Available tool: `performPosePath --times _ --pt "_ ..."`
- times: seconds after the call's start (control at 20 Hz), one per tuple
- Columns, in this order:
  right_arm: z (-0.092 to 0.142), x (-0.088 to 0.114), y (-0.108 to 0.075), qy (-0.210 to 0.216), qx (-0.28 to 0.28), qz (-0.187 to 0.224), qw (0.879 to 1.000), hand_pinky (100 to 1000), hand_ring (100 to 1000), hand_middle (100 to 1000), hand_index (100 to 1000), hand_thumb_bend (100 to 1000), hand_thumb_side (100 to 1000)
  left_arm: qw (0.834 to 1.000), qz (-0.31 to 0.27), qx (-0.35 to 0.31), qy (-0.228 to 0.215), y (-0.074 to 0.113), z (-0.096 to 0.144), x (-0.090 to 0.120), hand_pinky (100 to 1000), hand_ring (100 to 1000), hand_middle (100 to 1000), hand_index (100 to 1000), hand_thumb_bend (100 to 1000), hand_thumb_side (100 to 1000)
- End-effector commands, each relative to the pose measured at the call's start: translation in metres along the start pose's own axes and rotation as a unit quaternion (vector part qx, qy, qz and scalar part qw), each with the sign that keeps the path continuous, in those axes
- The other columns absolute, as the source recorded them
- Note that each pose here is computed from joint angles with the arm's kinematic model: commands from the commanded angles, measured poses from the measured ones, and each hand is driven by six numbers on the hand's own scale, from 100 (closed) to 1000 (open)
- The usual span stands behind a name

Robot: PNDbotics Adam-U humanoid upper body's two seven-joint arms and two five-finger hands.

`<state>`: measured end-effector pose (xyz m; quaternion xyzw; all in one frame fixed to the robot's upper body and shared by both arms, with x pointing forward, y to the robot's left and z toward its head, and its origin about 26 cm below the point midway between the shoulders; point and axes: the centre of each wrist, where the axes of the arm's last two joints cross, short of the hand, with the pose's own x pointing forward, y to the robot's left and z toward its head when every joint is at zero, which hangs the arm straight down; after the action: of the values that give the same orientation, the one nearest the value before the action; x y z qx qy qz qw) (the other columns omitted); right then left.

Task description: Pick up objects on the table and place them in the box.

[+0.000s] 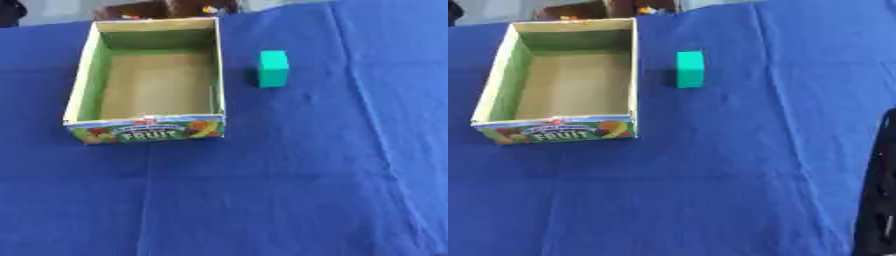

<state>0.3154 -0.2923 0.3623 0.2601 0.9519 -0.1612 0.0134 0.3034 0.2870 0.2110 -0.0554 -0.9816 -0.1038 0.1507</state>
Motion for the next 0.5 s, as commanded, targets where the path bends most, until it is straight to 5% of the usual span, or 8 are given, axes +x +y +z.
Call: performPosePath --times 0.05,0.5 --pt "-0.018 -0.009 0.006 -0.021 0.048 0.029 0.998 653 742 730 870 100 1000 1.0 -0.001 -0.011 -0.01 -0.001 -0.005 0.004 721 743 970 976 100 1000" --pt "-0.064 -0.039 0.043 -0.029 0.176 0.091 0.98 694 794 768 885 161 1000 1.0 0.004 -0.013 -0.006 -0.002 -0.002 0.004 721 742 970 975 100 1000"
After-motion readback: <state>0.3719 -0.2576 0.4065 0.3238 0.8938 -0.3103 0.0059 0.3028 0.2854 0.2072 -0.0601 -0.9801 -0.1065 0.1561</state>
